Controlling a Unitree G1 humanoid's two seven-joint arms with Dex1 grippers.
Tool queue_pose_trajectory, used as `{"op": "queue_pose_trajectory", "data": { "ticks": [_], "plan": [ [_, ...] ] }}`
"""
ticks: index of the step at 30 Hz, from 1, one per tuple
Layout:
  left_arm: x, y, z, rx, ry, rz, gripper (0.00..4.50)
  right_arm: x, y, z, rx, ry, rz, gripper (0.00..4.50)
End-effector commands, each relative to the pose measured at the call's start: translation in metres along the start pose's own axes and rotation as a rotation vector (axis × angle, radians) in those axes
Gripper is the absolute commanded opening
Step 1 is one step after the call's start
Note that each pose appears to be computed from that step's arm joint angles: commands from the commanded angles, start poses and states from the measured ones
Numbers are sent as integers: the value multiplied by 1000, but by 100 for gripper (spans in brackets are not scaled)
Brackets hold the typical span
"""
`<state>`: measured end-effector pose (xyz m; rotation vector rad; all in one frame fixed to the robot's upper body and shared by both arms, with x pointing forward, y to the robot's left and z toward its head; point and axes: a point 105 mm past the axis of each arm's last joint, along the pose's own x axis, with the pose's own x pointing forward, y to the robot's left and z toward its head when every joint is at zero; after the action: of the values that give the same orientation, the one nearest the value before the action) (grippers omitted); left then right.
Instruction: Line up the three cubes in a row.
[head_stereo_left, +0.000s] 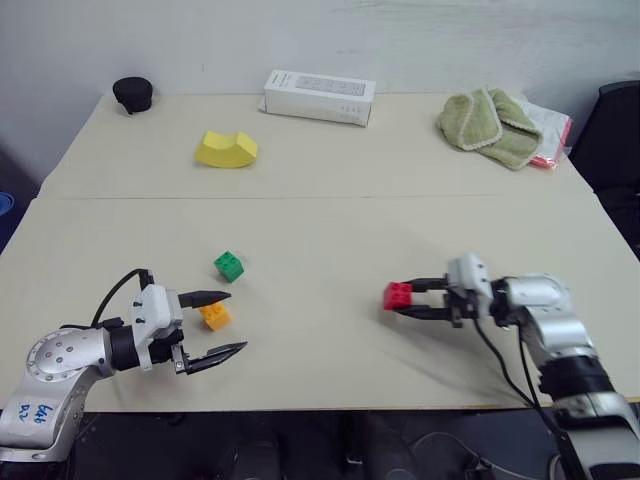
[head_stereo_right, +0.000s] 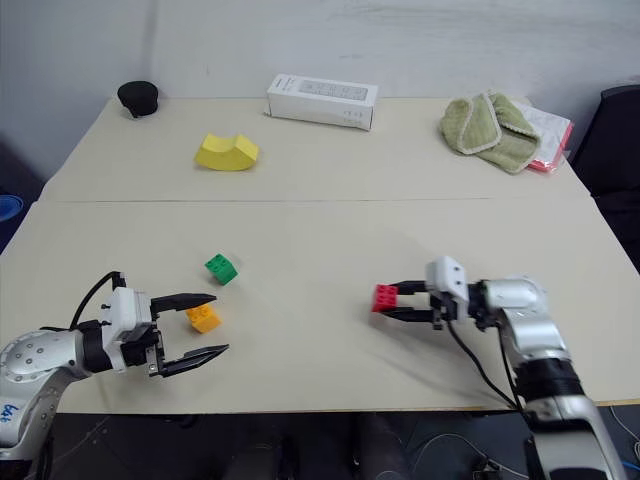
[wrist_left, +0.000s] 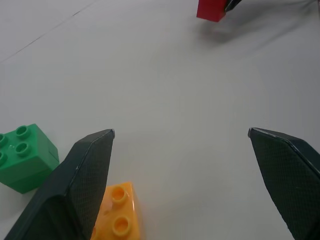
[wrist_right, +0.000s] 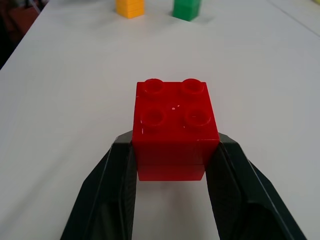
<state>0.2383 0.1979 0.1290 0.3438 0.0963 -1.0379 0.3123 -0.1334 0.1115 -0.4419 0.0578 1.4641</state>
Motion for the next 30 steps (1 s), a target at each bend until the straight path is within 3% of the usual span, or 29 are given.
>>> {"op": "queue_pose_trajectory", "data": {
  "ticks": [1, 6, 15, 19, 23, 27, 30],
  "plan": [
    [-5, 5, 3, 24, -6, 34, 450, 9, 2, -7, -19, 59, 67, 146],
    [-12, 9, 2, 54, 10, 80, 450, 19, -8, -9, 5, 52, 55, 146],
    [-48, 34, 13, -15, -81, 312, 450, -11, -4, 18, -99, -74, 7, 440],
    [-79, 37, 5, -72, -37, 395, 450, -40, -5, 30, -150, -131, -139, 446],
    [-143, 42, -41, -245, 53, 601, 450, -77, 20, 33, -116, -177, -336, 446],
    [-154, 43, -60, -323, 53, 677, 450, -88, 37, 26, -45, -194, -435, 446],
    [-143, 44, -64, -358, 21, 661, 450, -95, 40, 25, -27, -236, -519, 446]
  ]
}}
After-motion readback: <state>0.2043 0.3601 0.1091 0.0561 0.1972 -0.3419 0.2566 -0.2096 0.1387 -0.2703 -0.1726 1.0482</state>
